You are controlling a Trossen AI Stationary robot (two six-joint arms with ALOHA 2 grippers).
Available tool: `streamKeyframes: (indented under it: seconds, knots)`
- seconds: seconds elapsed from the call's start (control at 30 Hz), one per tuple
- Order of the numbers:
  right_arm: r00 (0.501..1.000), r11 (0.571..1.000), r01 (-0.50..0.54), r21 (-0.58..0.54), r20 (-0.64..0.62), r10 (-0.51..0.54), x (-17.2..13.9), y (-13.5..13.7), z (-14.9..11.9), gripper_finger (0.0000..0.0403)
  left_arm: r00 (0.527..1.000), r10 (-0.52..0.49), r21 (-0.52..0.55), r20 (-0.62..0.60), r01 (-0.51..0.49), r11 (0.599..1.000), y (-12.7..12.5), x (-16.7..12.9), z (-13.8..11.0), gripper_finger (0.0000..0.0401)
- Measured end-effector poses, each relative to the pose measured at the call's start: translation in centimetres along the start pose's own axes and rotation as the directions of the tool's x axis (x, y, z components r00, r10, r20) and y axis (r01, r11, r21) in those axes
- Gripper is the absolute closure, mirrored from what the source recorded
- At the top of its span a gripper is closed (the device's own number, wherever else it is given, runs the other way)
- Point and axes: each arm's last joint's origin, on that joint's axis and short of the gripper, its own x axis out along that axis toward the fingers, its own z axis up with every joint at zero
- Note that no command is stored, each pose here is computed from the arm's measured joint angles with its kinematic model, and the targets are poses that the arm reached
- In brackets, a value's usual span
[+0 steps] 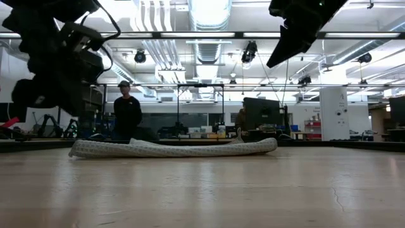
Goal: Roll towel
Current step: Fold the gray towel on the table
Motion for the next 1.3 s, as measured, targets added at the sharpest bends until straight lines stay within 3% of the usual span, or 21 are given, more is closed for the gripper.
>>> streamKeyframes:
  seconds: [0.2, 0.33, 0.53, 0.8, 1.3]
  knots:
    - [1.000, 1.000, 0.000, -0.005, -0.001, 0.000, 0.0, 0.0, 0.0, 0.0350, 0.995, -0.093, -0.006, 0.025, 0.093, 0.996, -0.2, 0.8, 0.1, 0.0341]
    - [1.000, 1.000, -0.002, 0.016, -0.002, 0.002, 0.0, 0.0, -0.1, 0.0350, 0.997, -0.071, -0.054, 0.008, 0.072, 0.996, 0.4, 1.2, -0.1, 0.0341]
    - [0.999, 0.980, -0.041, 0.194, -0.020, 0.046, 0.0, 0.1, -0.2, 0.0350, 0.998, -0.058, -0.062, -0.010, 0.058, 0.996, 0.8, 1.4, -0.3, 0.0341]
    - [0.998, 0.975, -0.040, 0.220, -0.034, 0.049, 0.3, 0.2, -0.5, 0.0350, 0.999, -0.041, -0.072, -0.017, 0.040, 0.997, 1.4, 1.7, -0.4, 0.0341]
    - [0.983, 0.952, 0.042, 0.303, -0.182, 0.014, 2.7, 0.2, -5.5, 0.0350, 0.999, -0.032, -0.093, -0.020, 0.030, 0.995, 1.7, 1.8, -0.5, 0.0341]
